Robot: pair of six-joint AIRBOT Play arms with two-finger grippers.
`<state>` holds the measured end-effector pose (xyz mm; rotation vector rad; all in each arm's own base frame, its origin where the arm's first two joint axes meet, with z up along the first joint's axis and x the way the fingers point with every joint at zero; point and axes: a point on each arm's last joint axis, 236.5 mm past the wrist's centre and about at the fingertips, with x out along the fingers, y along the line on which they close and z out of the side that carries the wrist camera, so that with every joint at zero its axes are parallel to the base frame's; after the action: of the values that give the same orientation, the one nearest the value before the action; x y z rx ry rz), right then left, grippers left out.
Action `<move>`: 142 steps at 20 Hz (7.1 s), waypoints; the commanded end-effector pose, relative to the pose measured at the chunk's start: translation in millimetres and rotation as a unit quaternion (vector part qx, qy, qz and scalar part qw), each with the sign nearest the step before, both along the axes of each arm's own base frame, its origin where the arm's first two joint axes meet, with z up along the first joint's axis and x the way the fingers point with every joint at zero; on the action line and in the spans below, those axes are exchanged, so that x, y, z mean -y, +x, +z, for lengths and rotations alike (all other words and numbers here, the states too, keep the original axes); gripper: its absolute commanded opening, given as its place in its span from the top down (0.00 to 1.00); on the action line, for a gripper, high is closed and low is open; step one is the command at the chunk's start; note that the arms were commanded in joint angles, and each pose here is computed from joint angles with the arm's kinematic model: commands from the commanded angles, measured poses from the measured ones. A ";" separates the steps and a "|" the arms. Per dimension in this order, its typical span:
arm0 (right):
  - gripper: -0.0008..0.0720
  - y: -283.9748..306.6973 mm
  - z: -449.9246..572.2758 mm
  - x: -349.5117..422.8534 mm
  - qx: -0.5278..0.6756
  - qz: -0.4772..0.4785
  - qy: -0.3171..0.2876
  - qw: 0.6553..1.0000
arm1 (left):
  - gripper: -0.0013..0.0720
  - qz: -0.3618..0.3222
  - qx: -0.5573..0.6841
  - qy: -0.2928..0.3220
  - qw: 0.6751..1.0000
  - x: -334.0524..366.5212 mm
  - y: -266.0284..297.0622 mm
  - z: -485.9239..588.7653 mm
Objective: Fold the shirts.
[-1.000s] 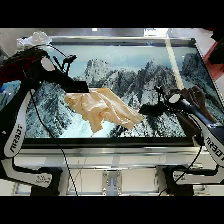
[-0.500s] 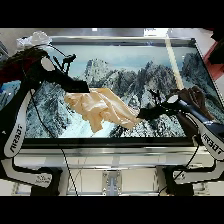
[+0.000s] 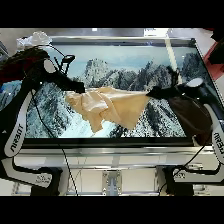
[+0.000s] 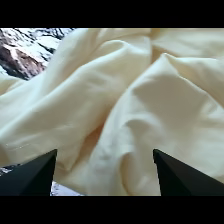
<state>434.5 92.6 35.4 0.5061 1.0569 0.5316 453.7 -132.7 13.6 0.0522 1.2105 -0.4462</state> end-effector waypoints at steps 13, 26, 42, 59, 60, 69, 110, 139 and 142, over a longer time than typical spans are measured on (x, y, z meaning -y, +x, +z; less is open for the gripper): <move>0.94 15.4 54.6 9.6 0.055 0.002 -0.052 0.997 | 0.08 0.184 -0.051 -0.188 0.963 57.3 61.1 -87.0; 0.94 -26.1 190.7 101.3 0.160 -0.110 -0.099 0.976 | 0.97 0.132 0.250 -0.080 0.956 -58.6 51.1 212.5; 0.95 -216.3 528.1 43.1 0.574 -0.164 -0.216 0.773 | 0.97 0.067 0.642 -0.019 0.763 -82.1 -228.6 559.7; 0.94 157.2 11.0 60.3 0.153 -0.168 -0.189 0.955 | 0.91 0.192 0.216 0.006 0.957 -88.2 153.2 36.6; 0.87 168.0 13.2 62.1 0.169 -0.189 -0.176 0.951 | 0.58 0.196 0.230 -0.002 0.953 -86.8 160.4 37.7; 0.34 104.8 78.2 156.3 0.121 -0.197 -0.244 0.942 | 0.20 0.111 0.253 0.068 0.959 -116.9 91.0 158.9; 0.33 -150.2 -57.0 86.5 -0.190 -0.140 -0.090 0.968 | 0.96 0.480 0.007 -0.315 0.819 -117.2 -124.2 -65.1; 0.94 -132.5 -114.6 42.4 -0.137 -0.359 0.183 0.905 | 0.96 0.422 0.026 -0.320 0.848 -107.3 -114.1 -39.6; 0.94 -94.8 -30.8 37.3 -0.052 -0.310 0.246 0.917 | 0.96 0.335 0.076 -0.329 0.880 -96.2 -95.3 17.4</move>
<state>313.2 46.2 -60.0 1.2656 0.9168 0.0124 348.6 -26.9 -6.4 -0.9717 0.8393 -0.0891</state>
